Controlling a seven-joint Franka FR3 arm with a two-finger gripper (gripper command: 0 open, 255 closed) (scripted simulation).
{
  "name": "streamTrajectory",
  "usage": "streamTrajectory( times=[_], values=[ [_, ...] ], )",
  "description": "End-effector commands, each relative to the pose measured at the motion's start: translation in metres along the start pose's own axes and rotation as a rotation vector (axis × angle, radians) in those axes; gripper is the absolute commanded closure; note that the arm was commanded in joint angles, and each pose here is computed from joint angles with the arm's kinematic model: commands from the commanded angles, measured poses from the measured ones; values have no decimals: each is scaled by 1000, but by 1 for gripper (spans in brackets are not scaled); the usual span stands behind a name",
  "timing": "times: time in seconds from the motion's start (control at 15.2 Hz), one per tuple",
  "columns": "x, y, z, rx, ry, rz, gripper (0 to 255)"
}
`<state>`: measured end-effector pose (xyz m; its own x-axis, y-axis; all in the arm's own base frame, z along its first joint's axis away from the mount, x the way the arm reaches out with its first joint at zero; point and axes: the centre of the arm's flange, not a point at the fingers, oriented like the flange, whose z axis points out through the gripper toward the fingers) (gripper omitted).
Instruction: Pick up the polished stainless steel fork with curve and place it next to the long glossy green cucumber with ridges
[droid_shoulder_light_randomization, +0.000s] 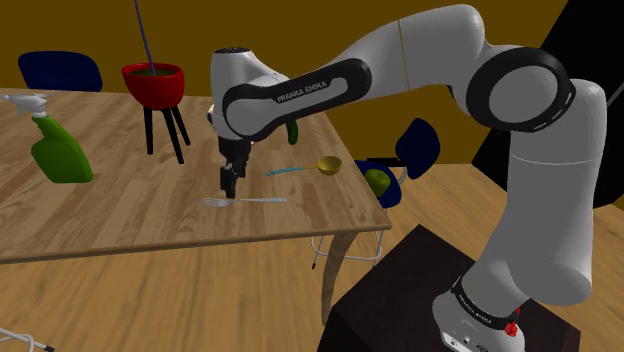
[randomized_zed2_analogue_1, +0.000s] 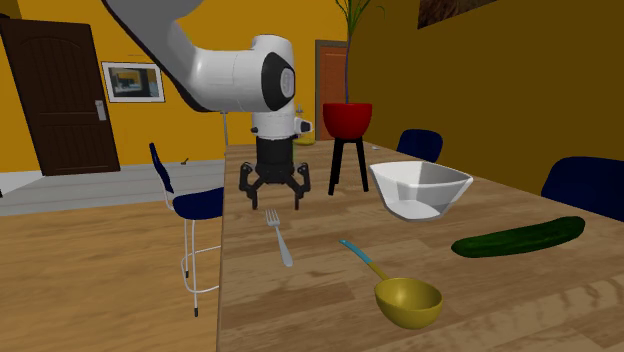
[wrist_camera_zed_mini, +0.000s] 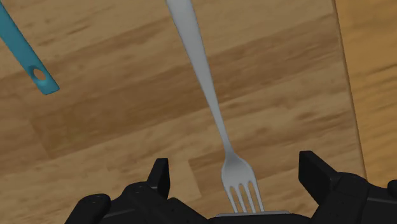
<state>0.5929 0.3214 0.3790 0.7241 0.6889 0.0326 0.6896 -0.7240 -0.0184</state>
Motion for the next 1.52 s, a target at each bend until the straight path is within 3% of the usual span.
streamTrajectory(
  times=[0.0, 0.53, 1.06, 1.12, 1.45],
  values=[
    [22, -8, 9, 1, 9, -33, 0],
    [24, -9, 49, 1, 10, -35, 0],
    [24, -9, 49, 1, 10, -35, 0],
    [24, -9, 49, 1, 10, -35, 255],
    [23, -8, 50, 1, 10, -35, 255]
  ],
)
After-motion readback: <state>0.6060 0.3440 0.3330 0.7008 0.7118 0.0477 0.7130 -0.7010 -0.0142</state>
